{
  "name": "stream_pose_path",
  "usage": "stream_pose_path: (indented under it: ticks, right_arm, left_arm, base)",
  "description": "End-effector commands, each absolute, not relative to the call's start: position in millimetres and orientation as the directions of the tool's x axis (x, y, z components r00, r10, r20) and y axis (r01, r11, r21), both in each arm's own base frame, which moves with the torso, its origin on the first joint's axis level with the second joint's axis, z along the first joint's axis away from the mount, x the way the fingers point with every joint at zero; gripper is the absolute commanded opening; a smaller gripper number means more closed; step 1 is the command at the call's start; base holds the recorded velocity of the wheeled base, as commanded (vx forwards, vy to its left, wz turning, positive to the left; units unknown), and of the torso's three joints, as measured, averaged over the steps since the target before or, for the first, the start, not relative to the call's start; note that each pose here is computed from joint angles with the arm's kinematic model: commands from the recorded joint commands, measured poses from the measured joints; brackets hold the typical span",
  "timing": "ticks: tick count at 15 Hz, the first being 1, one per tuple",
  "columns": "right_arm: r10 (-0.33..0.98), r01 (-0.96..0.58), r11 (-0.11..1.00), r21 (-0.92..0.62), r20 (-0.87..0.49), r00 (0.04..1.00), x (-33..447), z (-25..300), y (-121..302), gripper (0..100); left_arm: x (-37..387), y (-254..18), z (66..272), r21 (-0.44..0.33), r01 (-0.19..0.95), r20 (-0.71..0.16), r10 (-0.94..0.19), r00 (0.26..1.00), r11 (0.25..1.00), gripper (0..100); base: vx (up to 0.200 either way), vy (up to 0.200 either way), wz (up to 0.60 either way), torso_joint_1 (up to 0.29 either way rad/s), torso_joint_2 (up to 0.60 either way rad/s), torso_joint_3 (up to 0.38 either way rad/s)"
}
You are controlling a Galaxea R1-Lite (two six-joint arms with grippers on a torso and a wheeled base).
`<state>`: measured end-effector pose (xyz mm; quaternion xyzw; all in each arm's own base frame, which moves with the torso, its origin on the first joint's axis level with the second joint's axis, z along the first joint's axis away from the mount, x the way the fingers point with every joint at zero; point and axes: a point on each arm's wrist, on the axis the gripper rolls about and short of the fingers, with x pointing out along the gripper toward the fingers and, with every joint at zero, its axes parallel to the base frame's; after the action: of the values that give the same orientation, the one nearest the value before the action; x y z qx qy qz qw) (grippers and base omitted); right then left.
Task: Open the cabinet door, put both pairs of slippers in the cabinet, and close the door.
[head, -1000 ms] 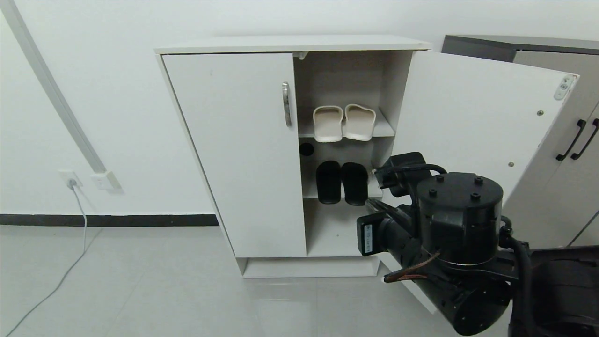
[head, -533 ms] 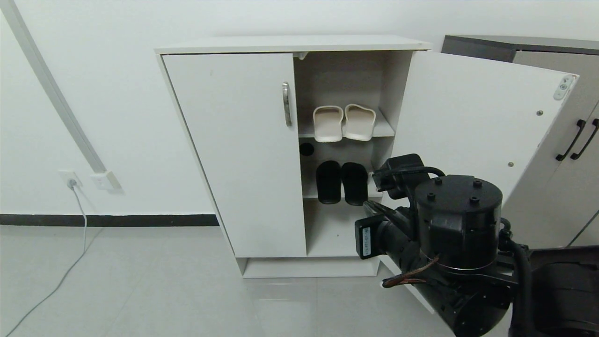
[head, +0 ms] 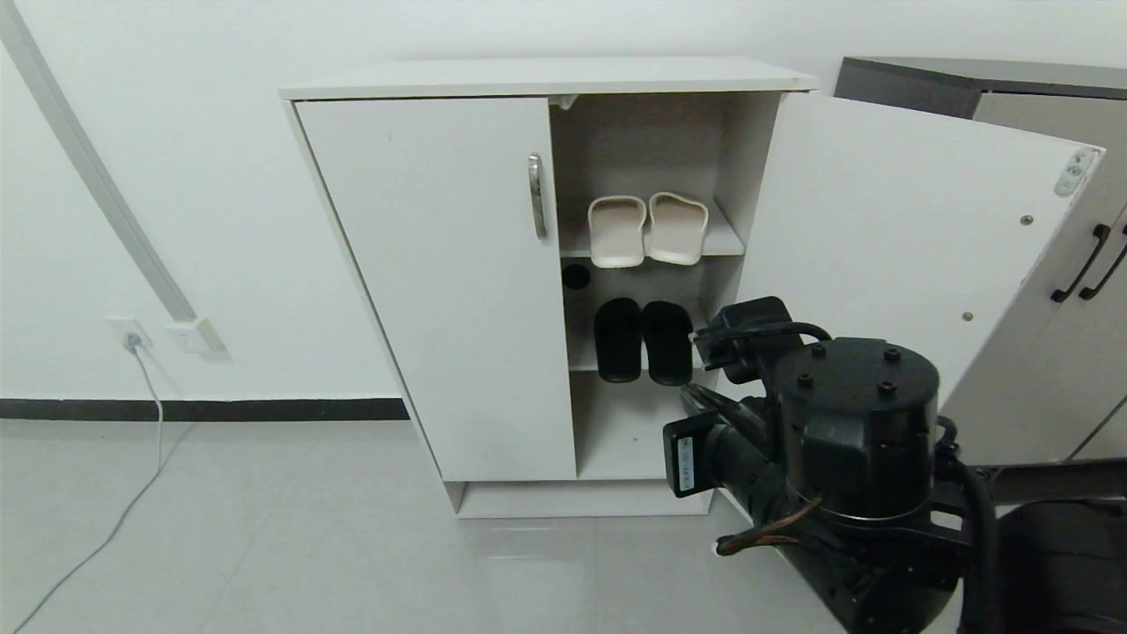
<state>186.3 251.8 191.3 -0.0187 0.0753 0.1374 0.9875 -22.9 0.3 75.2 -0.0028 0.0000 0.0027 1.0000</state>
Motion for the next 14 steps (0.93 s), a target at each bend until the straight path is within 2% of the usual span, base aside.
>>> stream_pose_path:
  ticks: [1, 5, 14]
  right_arm:
    - [0.269, -0.274, 0.962, -0.016, -0.153, 0.951, 186.4, 190.8, 252.2, 0]
    - [0.268, -0.274, 0.961, -0.019, -0.156, 0.951, 186.2, 190.0, 251.9, 0]
    - [0.267, -0.275, 0.961, -0.023, -0.16, 0.95, 185.9, 188.7, 251.5, 0]
  left_arm:
    - [-22.8, 0.3, 75.5, -0.006, -0.006, 0.0, 0.006, 1.0, 1.0, 0]
    - [-22.8, 0.3, 75.5, -0.006, -0.006, 0.0, 0.006, 1.0, 1.0, 0]
    - [-22.8, 0.3, 75.5, -0.006, -0.006, 0.0, 0.006, 1.0, 1.0, 0]
  base:
    - [0.0, 0.0, 0.0, 0.056, -0.34, -0.378]
    - [0.0, 0.0, 0.0, 0.052, -0.53, -0.359]
    - [0.0, 0.0, 0.0, 0.14, -0.47, -0.331]
